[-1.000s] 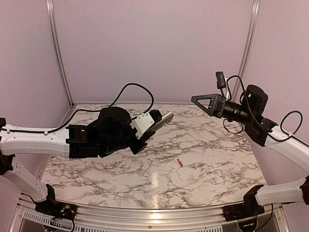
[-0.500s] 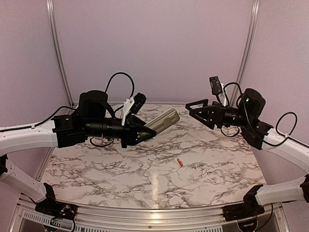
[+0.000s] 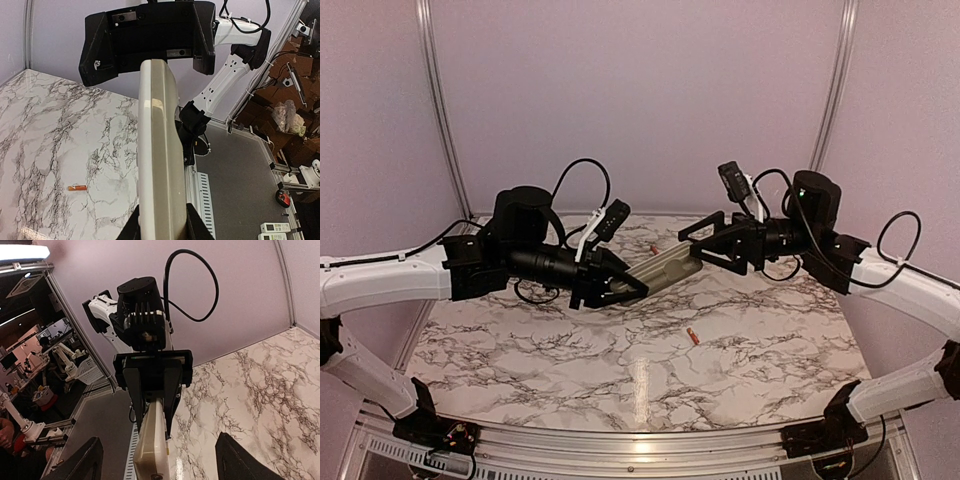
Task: Load the batteries into the remote control
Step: Pass from the left arm to the right
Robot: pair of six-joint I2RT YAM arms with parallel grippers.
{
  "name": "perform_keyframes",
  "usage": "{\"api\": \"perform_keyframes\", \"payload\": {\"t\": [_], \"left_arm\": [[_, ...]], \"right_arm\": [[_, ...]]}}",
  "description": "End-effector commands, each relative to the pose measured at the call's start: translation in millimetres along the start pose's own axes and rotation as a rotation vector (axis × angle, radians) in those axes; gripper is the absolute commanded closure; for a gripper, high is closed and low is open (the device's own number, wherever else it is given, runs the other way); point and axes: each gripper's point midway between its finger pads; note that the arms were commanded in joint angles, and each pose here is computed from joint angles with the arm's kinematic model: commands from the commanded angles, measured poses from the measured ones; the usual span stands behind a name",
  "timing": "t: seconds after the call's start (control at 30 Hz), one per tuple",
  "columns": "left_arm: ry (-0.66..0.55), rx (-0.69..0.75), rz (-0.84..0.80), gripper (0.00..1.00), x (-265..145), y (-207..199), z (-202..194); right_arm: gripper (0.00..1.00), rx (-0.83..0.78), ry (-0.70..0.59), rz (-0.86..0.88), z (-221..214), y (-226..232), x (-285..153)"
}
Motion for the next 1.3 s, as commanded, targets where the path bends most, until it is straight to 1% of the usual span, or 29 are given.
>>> {"api": "perform_keyframes", "payload": {"t": [0.0, 0.17, 0.37, 0.47, 0.63, 0.7, 0.73, 0.77, 0.8, 0.83, 0.9, 0.93, 1.03, 1.07, 1.2, 1.23, 1.27], "left_arm": [[0.01, 0.001, -0.063, 1.0, 2.7, -10.0, 10.3], [0.029, -0.003, -0.068, 1.0, 4.5, -7.1, 9.3], [0.054, -0.019, -0.092, 1.0, 10.0, -2.4, 7.3], [0.083, -0.042, -0.086, 1.0, 12.8, 3.0, 1.8], [0.099, -0.05, -0.087, 1.0, 15.3, 6.4, 0.9], [0.109, -0.056, -0.086, 1.0, 16.2, 8.0, -0.5], [0.111, -0.058, -0.086, 1.0, 16.2, 8.8, -0.6], [0.114, -0.061, -0.086, 1.0, 16.2, 9.8, -1.1], [0.115, -0.063, -0.085, 1.0, 15.9, 10.9, -0.9], [0.117, -0.066, -0.087, 1.0, 15.7, 11.8, -1.3], [0.117, -0.068, -0.091, 1.0, 14.8, 12.9, -0.5], [0.118, -0.071, -0.092, 1.0, 14.6, 13.5, -0.6], [0.119, -0.076, -0.088, 1.0, 14.2, 17.8, -1.1], [0.118, -0.077, -0.086, 0.98, 13.7, 18.9, -0.3], [0.078, -0.087, -0.07, 0.56, 6.9, 26.3, 5.9], [0.063, -0.09, -0.058, 0.49, 4.1, 29.2, 8.4], [0.052, -0.099, -0.042, 0.43, 0.6, 33.2, 9.3]], "right_arm": [[0.25, 0.039, 0.052, 0.079, -5.9, 8.5, 12.0], [0.28, 0.08, 0.096, 0.11, -19.9, 12.8, 14.1], [0.38, 0.108, 0.142, 0.119, -32.0, 15.2, 12.9], [0.45, 0.102, 0.146, 0.122, -30.4, 15.3, 13.2], [0.6, 0.103, 0.154, 0.127, -30.9, 14.4, 14.2], [0.7, 0.107, 0.16, 0.131, -33.0, 13.9, 14.5], [0.77, 0.112, 0.162, 0.135, -34.2, 14.0, 15.0], [0.86, 0.114, 0.164, 0.138, -35.3, 14.0, 15.3], [0.9, 0.118, 0.168, 0.14, -36.7, 13.8, 15.2], [0.92, 0.119, 0.17, 0.141, -37.4, 13.8, 15.2], [0.88, 0.123, 0.173, 0.146, -38.4, 14.7, 15.0], [0.88, 0.124, 0.174, 0.153, -38.9, 15.6, 14.9], [1.0, 0.129, 0.179, 0.152, -41.2, 15.3, 14.9], [1.0, 0.132, 0.178, 0.154, -41.4, 15.6, 14.9], [1.0, 0.151, 0.165, 0.131, -40.2, 12.2, 15.4], [1.0, 0.162, 0.161, 0.113, -40.6, 9.4, 15.7], [1.0, 0.173, 0.152, 0.088, -40.7, 5.5, 15.6]]}}
Point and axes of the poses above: each gripper's point midway between its finger pads, its own x axis out along the fingers, its own y axis along the line the jaws close on, z = x × y, and after that the axes turned 15 degrees about -x, right-handed
